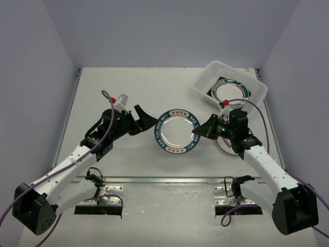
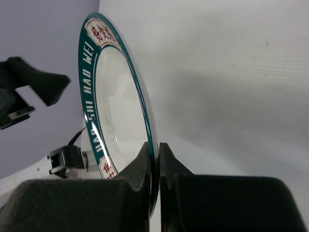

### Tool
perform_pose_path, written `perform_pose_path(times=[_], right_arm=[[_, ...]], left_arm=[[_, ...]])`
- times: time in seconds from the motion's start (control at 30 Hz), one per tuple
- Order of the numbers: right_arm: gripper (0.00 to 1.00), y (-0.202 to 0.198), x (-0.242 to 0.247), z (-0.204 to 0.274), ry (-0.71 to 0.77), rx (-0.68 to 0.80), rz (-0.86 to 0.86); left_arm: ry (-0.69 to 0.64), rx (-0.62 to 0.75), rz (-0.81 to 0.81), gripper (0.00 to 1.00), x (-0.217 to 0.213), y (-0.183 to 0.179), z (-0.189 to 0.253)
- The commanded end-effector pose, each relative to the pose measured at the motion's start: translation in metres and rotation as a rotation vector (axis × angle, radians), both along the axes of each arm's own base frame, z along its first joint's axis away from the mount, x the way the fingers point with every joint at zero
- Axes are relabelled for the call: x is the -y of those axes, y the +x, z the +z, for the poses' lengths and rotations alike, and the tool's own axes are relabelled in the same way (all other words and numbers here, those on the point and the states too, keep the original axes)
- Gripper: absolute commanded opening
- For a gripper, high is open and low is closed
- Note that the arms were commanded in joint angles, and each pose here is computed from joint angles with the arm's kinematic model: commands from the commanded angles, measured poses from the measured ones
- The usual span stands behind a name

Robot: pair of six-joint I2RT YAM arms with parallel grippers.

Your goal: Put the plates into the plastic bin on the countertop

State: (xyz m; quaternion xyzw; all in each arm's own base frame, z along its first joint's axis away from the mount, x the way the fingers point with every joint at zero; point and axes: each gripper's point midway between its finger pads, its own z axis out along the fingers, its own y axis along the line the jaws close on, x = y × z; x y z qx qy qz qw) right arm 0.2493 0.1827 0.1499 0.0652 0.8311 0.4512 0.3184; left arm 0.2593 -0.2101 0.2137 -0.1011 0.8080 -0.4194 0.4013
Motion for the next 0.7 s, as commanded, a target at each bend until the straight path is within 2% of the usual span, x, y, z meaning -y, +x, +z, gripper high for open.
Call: perform_pose_path(times=[0.0, 0.1, 0.2, 0.3, 0.37, 0.5, 0.6, 0.67], right_arm=[[0.00, 0.034, 0.033, 0.036, 0.060, 0.086, -0.212], [0.00, 0.061, 0.091, 0.040, 0.042, 0.050, -0.471], [0.00, 0.084, 0.165, 0.034, 0.028, -0.048, -0.765], [0.00, 0.103, 0.211, 0.035, 0.079, -0.102, -0.966], [0.00, 0.117, 0.235, 0.027, 0.097, -0.149, -1.073], [0.00, 0.150, 0.259, 0.025, 0.114, -0.178, -1.156], [0.00, 0.179, 0.258, 0.013, 0.096, -0.258, -1.094], [0.03, 0.196, 0.260, 0.017, 0.096, -0.246, -1.072]], left_arm=[[0.165, 0.161, 0.362, 1.00, -0.081, 0.007, 0.051], [0.220, 0.193, 0.455, 1.00, -0.112, -0.010, 0.064], [0.276, 0.244, 0.345, 1.00, -0.109, -0.028, 0.060], [0.329, 0.214, 0.203, 1.00, -0.094, -0.040, 0.034], [0.314, 0.230, 0.142, 1.00, -0.084, -0.047, 0.031], [0.281, 0.292, 0.085, 1.00, -0.073, -0.053, 0.037], [0.281, 0.274, 0.049, 1.00, -0.067, -0.054, 0.031], [0.282, 0.271, 0.041, 1.00, -0.065, -0.053, 0.030]])
